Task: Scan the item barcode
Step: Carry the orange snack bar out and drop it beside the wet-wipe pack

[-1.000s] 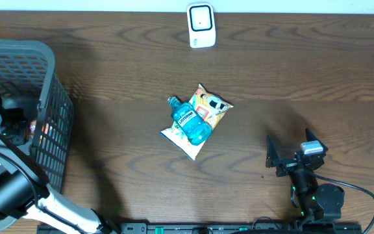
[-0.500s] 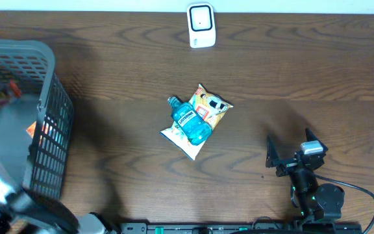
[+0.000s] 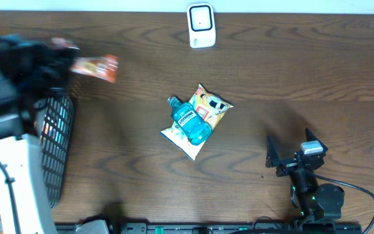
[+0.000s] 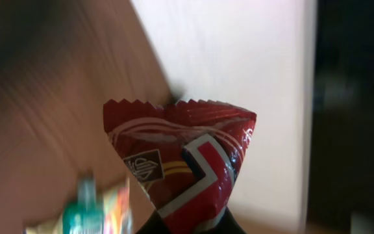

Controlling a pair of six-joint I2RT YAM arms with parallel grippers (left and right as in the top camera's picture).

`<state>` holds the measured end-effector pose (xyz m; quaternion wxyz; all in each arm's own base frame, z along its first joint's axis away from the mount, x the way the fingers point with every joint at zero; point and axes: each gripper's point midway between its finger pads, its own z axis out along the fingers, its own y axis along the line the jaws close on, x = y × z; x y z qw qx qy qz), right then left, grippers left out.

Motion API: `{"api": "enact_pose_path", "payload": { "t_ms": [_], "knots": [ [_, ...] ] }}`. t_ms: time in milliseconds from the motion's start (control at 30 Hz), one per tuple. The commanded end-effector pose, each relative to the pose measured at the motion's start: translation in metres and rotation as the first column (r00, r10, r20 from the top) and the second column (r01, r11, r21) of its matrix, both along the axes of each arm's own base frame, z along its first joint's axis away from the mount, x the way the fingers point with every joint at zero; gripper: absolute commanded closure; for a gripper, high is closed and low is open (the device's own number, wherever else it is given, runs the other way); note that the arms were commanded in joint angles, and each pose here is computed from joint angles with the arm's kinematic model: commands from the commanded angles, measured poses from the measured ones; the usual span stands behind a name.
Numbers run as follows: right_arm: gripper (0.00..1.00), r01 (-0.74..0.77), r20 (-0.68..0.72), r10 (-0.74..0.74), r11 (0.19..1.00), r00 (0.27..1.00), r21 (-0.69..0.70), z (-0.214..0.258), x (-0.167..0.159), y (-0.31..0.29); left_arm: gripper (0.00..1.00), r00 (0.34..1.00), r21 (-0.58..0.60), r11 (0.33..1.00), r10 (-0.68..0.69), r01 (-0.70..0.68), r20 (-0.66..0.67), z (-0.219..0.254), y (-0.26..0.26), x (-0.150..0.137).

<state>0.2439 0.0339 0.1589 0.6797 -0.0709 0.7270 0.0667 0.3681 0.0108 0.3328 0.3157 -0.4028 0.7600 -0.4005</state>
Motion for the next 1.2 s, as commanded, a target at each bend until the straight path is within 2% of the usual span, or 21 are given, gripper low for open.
{"api": "enact_pose_path", "payload": {
  "t_ms": [0, 267, 467, 633, 800, 1100, 1167],
  "knots": [
    [0.01, -0.005, -0.003, 0.005, 1.000, 1.000, -0.004, -0.001, 0.000, 0.001, 0.92, 0.978, 0.112, 0.972, -0.200, 0.206, -0.061, -0.021, -0.073, -0.007],
    [0.01, -0.005, -0.003, 0.004, 1.000, 1.000, -0.004, -0.001, 0.000, 0.001, 0.92, 0.938, 0.404, 0.852, -0.256, 0.333, -0.233, -0.092, -0.168, -0.003],
    [0.01, -0.004, -0.003, 0.004, 1.000, 1.000, -0.004, -0.001, 0.000, 0.001, 0.92, 0.868, 0.426, 0.757, -0.416, 0.496, -0.271, -0.161, -0.269, 0.010],
    [0.01, -0.005, -0.003, 0.004, 1.000, 1.000, -0.004, -0.001, 0.000, 0.001, 0.92, 0.767, 0.501, 0.594, -0.576, 0.630, -0.283, -0.219, -0.333, 0.006],
    [0.01, -0.005, -0.003, 0.005, 1.000, 1.000, -0.004, -0.001, 0.000, 0.001, 0.92, 0.710, 0.519, 0.507, -0.618, 0.688, -0.338, -0.262, -0.352, -0.003],
    [0.01, -0.005, -0.003, 0.005, 1.000, 1.000, -0.004, -0.001, 0.000, 0.001, 0.92, 0.643, 0.470, 0.447, -0.613, 0.761, -0.458, -0.316, -0.355, -0.022],
    [0.01, -0.005, -0.003, 0.004, 1.000, 1.000, -0.004, -0.001, 0.000, 0.001, 0.77, 0.645, 0.472, 0.449, -0.616, 0.759, -0.452, -0.314, -0.355, -0.021]
  ]
}}
